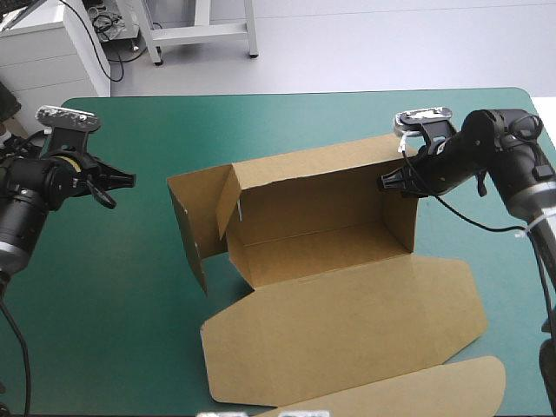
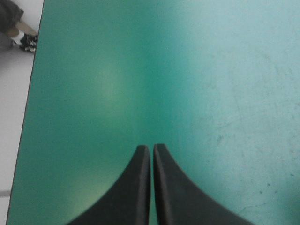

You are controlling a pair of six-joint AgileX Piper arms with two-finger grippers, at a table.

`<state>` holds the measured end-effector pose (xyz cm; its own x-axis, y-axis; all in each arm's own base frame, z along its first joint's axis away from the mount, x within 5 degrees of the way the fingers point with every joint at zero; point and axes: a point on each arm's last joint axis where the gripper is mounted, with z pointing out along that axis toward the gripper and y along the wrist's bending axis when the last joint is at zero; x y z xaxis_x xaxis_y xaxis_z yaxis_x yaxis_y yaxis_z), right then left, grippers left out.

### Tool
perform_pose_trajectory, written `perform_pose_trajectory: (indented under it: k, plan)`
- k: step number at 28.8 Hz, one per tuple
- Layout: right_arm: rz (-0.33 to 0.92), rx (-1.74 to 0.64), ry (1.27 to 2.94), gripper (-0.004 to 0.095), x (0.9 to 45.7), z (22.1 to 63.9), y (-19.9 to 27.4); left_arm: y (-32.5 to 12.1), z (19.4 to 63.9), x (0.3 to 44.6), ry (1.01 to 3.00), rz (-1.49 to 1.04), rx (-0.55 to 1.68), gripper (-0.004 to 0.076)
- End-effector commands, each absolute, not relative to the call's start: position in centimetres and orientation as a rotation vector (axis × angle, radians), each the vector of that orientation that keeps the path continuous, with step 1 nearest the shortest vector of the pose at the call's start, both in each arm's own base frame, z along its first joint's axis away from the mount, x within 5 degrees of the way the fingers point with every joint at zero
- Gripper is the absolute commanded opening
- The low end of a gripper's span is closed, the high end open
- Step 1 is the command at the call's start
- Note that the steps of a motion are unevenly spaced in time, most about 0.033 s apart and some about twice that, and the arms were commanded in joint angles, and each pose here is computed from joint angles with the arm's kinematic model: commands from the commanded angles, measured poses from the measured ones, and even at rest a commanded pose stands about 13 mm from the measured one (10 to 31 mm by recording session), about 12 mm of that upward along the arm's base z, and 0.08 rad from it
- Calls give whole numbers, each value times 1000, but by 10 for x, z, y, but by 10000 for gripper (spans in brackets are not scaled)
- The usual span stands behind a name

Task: Fold the box

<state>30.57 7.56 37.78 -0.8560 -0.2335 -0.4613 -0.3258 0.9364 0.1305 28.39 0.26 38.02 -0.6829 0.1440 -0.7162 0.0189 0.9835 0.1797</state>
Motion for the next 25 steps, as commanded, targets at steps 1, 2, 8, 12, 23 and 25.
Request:
perform_pose_trajectory:
  k: [1, 2, 8, 12, 23, 25]
  plan:
    - [394, -359, 2648, 0, 314, 384, 84, 25, 397, 276, 2280, 173, 13, 9]
    - [389, -358, 2683, 0, 323, 372, 86, 33, 395, 274, 2303, 155, -22, 9]
    - [389, -368, 2778, 0, 361, 334, 93, 47, 394, 271, 2314, 52, -89, 8]
    - [394, -418, 2770, 0, 385, 322, 98, 47, 393, 270, 2324, 45, -70, 8]
    - [305, -517, 2533, 192, 419, 343, 102, 47, 389, 271, 2350, 45, -62, 8]
    - [284, -547, 2511, 293, 419, 350, 101, 47, 389, 272, 2351, 40, -63, 8]
